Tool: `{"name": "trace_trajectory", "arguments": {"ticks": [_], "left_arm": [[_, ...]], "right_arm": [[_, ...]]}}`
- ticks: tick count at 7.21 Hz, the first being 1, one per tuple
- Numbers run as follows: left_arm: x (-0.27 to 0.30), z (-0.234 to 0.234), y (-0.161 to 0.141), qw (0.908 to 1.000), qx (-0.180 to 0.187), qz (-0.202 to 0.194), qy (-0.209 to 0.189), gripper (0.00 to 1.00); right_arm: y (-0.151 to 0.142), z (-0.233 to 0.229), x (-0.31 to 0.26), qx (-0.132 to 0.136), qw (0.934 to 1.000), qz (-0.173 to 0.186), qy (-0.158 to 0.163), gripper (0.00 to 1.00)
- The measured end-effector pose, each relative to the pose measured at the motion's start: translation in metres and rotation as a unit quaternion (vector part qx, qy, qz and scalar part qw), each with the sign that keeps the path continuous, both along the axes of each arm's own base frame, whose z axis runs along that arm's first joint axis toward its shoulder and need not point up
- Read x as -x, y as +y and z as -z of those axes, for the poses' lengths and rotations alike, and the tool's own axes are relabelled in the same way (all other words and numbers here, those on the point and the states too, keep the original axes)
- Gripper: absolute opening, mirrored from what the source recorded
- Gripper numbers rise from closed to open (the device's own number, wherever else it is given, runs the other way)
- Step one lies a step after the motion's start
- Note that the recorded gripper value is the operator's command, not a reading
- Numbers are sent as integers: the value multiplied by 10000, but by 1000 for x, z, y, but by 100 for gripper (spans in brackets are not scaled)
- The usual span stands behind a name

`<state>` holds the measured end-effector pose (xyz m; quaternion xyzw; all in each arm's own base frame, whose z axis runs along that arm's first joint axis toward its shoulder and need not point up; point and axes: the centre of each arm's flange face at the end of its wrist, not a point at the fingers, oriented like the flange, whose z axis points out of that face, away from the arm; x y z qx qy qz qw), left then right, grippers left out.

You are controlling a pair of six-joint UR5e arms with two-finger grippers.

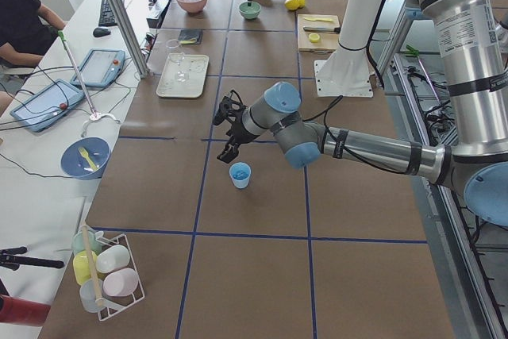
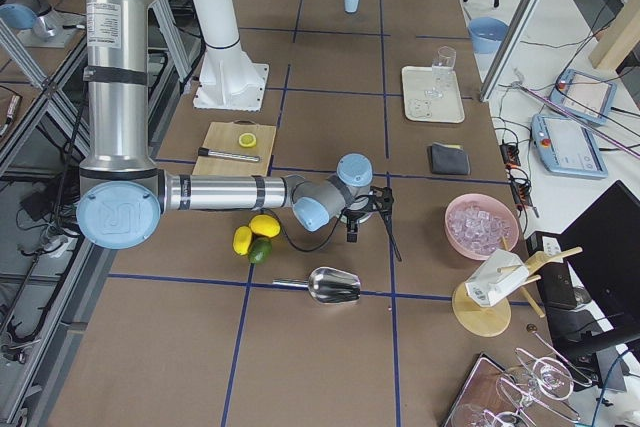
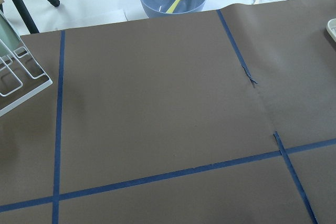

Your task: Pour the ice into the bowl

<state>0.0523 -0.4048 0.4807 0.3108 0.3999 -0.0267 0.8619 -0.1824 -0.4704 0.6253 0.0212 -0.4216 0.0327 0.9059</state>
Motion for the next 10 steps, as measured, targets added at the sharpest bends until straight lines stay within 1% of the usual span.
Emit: {"name": "trace_trajectory", "arguments": {"ticks": [4, 5, 6, 7, 8, 9, 10], "left_arm": [[1, 2, 3, 10000, -15, -2, 6, 100], [0, 2, 3, 10000, -12, -8, 3, 100], [-3, 1, 3, 10000, -4, -16, -6, 100], [-10, 2, 4, 10000, 1, -24, 33, 100], [-26, 2, 9, 9999, 7, 14, 131, 100], [-51, -1, 21, 9996, 32, 102, 254, 100], [-77, -7, 36, 9991, 62, 220, 354, 100]], "right_arm": [[2, 5, 5, -42, 9999, 77, -102, 0], [2, 13, 6, -52, 9997, 119, -187, 0], [2, 33, 8, 20, 9990, 148, -413, 0], [-2, 69, 11, 222, 9968, 37, -772, 0], [-12, 120, 19, 465, 9924, -161, -1128, 0], [-24, 177, 37, 726, 9874, -309, -1369, 0], [-34, 240, 69, 995, 9832, -356, -1487, 0]]}}
